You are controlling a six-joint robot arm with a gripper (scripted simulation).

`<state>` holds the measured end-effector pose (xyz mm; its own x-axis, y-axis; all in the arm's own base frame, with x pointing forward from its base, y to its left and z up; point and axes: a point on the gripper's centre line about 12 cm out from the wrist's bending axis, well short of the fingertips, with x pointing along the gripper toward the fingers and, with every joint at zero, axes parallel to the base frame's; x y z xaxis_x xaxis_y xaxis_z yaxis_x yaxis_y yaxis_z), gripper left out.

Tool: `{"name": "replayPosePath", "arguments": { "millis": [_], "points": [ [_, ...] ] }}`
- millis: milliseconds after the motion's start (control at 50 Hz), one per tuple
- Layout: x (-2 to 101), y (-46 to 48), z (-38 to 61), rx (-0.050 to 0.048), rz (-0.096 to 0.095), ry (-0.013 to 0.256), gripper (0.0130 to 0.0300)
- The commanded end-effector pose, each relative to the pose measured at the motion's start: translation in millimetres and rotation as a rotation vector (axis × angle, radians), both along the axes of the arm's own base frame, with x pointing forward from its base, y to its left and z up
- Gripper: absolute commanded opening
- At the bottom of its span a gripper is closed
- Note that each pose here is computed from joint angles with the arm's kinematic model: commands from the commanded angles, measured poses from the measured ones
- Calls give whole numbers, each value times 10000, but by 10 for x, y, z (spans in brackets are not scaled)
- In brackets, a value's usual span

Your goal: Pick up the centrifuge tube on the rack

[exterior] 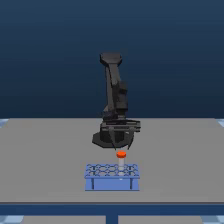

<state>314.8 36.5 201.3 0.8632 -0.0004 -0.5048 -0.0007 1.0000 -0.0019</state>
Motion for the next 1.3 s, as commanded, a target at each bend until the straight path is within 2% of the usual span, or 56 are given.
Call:
{"name": "replayPosePath", "arguments": {
  "millis": [20, 300, 600, 1060, 1300],
  "points": [
    [-5, -2, -5, 16, -12, -18, 300],
    [-24, -6, -28, 19, -5, -71, 300],
    [-18, -5, -101, 18, -8, -56, 300],
    [-18, -5, -286, 18, -8, -56, 300],
    [-18, -5, -343, 18, -8, -56, 300]
  ]
}}
